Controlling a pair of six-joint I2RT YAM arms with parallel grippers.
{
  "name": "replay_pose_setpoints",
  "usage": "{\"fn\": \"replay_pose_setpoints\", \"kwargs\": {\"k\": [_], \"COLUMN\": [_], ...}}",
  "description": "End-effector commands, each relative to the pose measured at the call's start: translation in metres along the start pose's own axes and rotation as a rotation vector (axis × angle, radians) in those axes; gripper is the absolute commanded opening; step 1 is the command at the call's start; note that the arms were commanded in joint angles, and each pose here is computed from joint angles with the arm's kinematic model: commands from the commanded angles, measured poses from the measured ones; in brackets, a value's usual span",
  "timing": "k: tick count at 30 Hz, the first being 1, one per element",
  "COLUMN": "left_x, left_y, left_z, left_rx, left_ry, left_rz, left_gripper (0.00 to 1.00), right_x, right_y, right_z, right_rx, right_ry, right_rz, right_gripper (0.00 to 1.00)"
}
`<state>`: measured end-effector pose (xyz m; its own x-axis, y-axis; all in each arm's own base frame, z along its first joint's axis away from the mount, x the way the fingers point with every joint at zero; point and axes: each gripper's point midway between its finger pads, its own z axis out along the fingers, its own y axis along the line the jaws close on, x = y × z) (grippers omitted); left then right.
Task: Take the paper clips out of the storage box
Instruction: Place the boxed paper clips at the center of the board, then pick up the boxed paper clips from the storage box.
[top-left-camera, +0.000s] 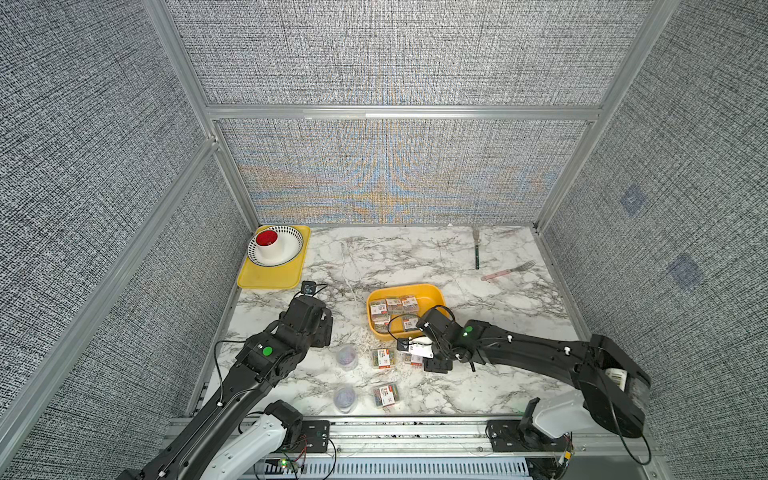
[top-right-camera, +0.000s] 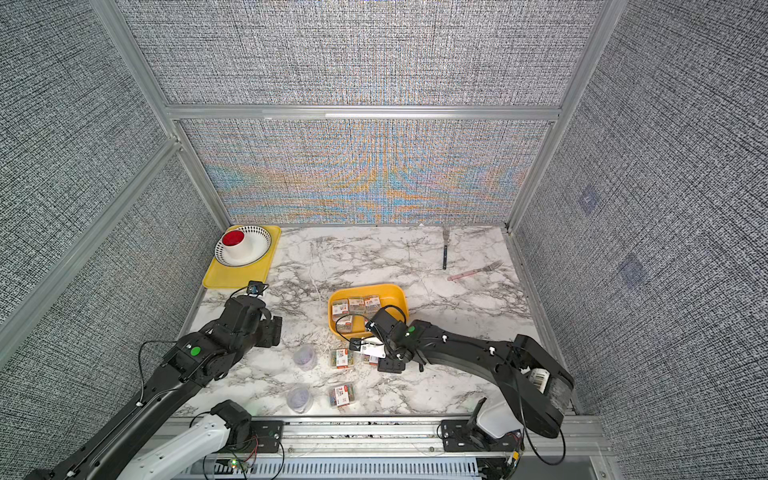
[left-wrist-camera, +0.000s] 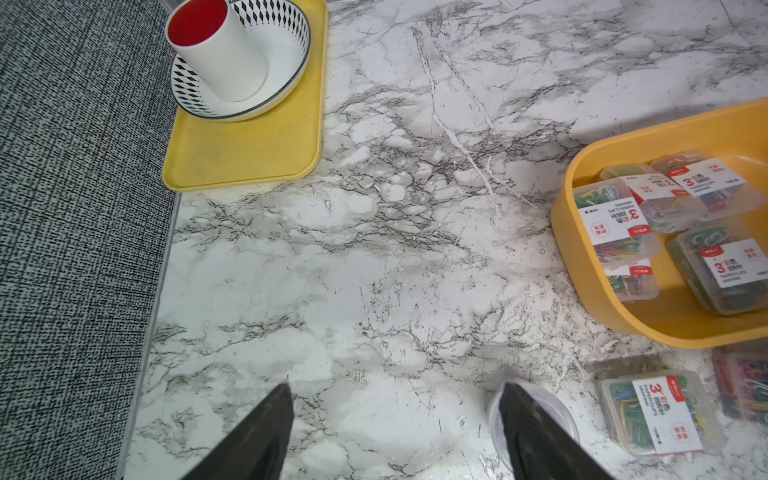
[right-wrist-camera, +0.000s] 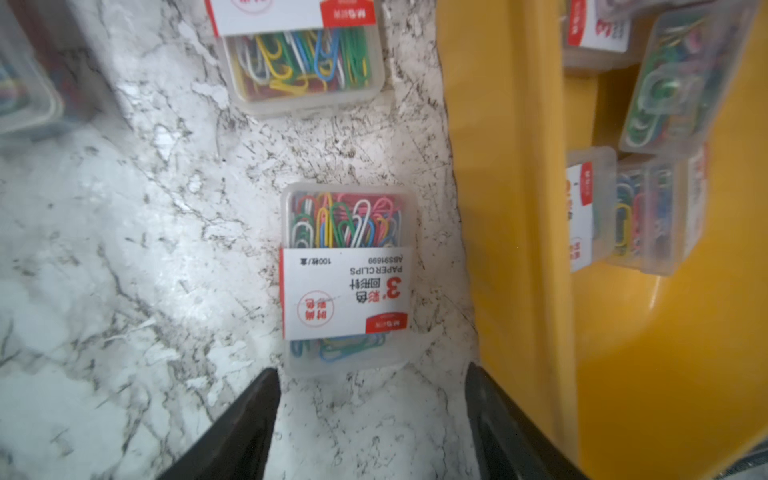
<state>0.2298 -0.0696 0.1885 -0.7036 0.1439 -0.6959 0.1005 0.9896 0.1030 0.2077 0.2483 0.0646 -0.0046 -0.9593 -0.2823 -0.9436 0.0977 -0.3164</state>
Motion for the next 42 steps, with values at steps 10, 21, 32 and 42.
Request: {"fn": "replay_pose_setpoints", "kwargs": {"k": [10, 21, 32, 42], "left_x": [-0.003, 0.002, -0.005, -0.034], "left_y": [0.002, -0.001, -0.033, -0.128], "left_z": [-0.001, 0.0, 0.012, 0.049], "left_rx": [-0.007, 0.003, 0.119, 0.216], "left_ry": [-0.017, 0.023, 0.08, 0.151], "left_rz": [-0.013, -0.02, -0.11, -0.036], "left_gripper": [0.81, 0.77, 0.65, 0.62], "right_x": [-0.053, -0.05, 0.008, 0.038], "right_y": [-0.044, -0.087, -0.126, -0.129], "right_z": [-0.077, -0.083, -0.089, -0.101], "right_rx": [0.164, 0.223, 0.222, 0.249], "right_ry": [-0.299, -0.366, -0.409, -0.39], "right_rz": [0.195, 0.657, 1.021, 1.088], "right_gripper": [0.74, 0.74, 0.73, 0.72]}}
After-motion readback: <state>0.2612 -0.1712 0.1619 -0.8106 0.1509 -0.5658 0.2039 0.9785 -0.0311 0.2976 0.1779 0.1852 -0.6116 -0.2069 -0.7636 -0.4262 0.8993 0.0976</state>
